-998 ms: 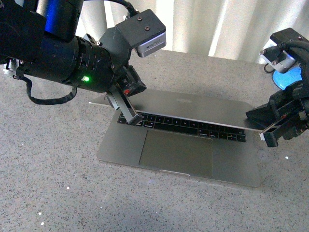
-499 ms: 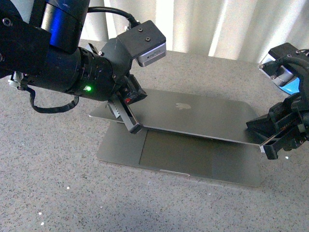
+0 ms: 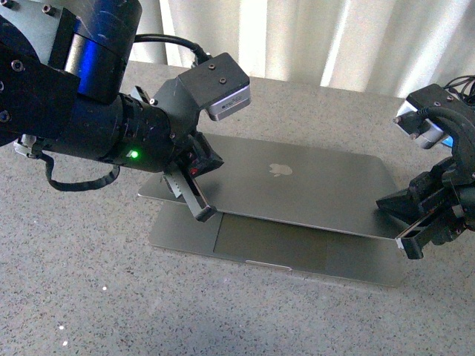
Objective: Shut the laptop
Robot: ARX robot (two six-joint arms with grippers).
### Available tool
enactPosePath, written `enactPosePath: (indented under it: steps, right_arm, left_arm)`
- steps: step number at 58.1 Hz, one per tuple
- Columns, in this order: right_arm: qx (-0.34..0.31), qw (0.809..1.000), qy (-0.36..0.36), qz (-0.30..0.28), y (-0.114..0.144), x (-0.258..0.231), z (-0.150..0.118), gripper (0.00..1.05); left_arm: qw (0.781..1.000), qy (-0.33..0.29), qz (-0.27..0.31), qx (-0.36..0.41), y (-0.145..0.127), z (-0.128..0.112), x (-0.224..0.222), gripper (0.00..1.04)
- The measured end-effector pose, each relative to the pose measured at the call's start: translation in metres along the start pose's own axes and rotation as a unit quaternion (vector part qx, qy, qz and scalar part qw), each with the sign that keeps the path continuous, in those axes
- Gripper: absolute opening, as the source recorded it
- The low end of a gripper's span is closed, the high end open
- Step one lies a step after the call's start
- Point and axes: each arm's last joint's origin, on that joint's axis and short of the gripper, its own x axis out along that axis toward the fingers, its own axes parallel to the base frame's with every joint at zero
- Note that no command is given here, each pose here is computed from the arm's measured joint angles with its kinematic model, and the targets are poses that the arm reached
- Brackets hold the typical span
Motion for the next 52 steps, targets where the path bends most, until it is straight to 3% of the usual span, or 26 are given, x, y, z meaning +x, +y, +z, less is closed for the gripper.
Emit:
enactPosePath:
  steps: [52]
  right_arm:
    - [0.004,1.0,0.01,0.006,0.0028,0.0015,-0.0074,0.01]
  left_arm:
    - [1.0,0.002,-0.009,-0.016,-0.0037,-0.0099,0.0033,0.04]
